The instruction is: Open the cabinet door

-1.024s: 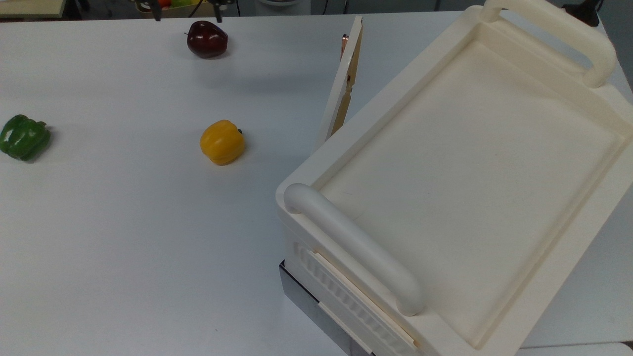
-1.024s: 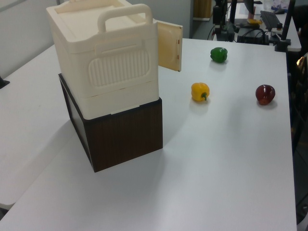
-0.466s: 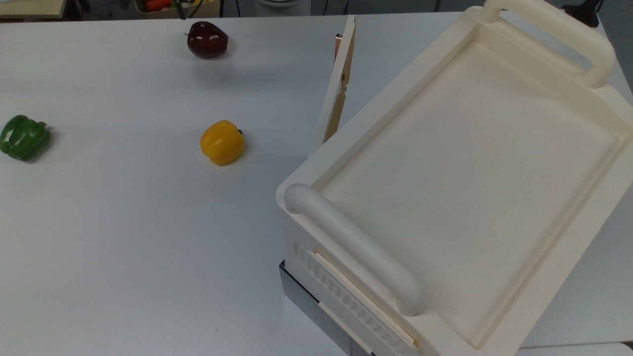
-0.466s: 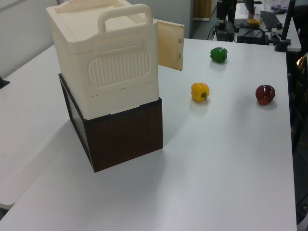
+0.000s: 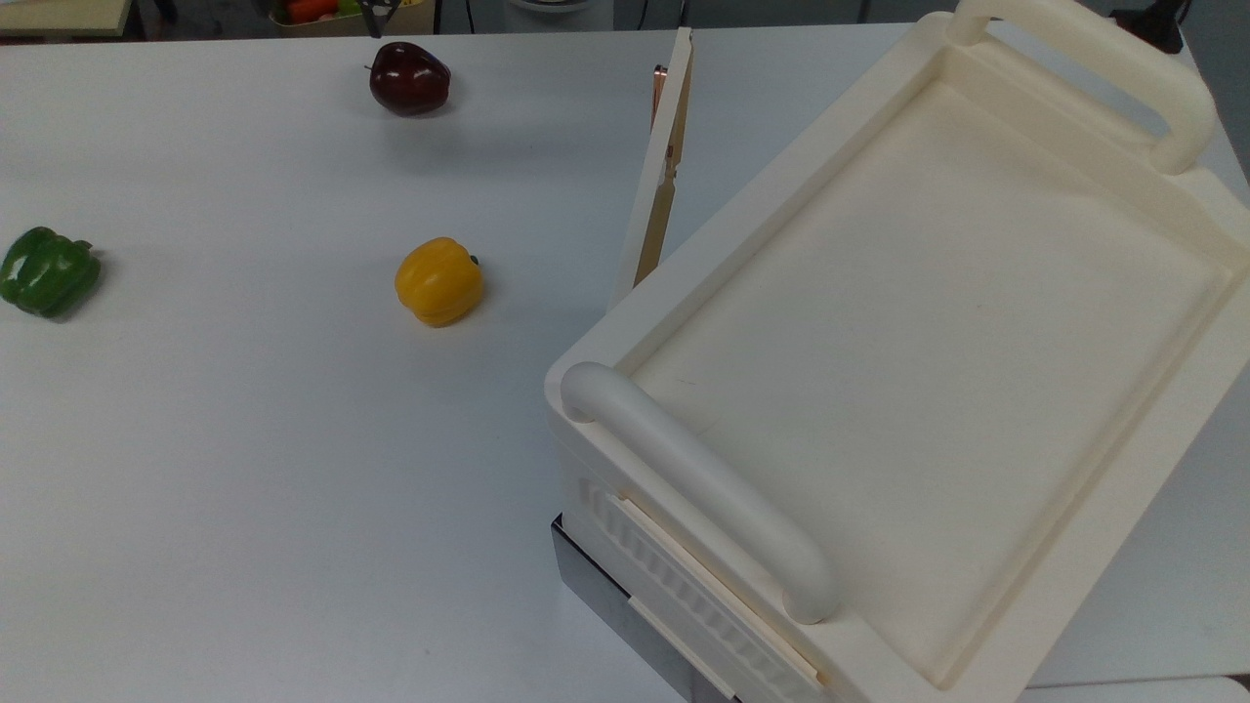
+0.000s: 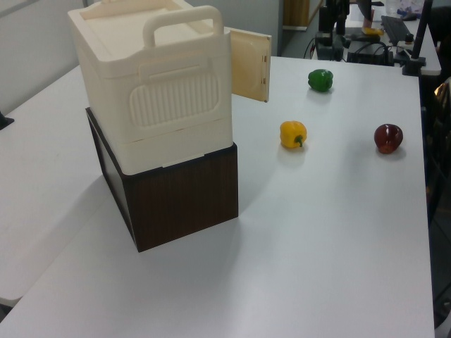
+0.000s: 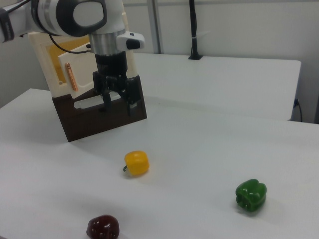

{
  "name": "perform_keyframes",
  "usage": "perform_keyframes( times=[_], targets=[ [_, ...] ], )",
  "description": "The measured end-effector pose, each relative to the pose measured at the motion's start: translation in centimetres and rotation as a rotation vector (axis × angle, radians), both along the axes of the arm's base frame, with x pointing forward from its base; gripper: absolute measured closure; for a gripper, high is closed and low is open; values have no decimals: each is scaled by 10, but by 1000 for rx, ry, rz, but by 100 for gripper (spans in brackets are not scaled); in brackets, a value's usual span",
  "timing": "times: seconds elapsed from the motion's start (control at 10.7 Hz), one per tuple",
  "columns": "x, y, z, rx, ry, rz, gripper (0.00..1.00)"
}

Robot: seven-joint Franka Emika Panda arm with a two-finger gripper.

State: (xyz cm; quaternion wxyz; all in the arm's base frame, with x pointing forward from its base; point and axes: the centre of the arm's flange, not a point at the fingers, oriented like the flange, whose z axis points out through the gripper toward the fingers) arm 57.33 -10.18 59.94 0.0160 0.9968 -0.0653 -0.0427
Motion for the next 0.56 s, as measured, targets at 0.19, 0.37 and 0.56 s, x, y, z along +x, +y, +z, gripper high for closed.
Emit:
perform_keyframes(
  times=[0.19,0.37,0.56],
  targets=[
    [-4,1,-6,2,-15,3,0],
    [-5,2,-8,6,-21,1,0],
    [-3,3,-9,12,-38,2,0]
  ],
)
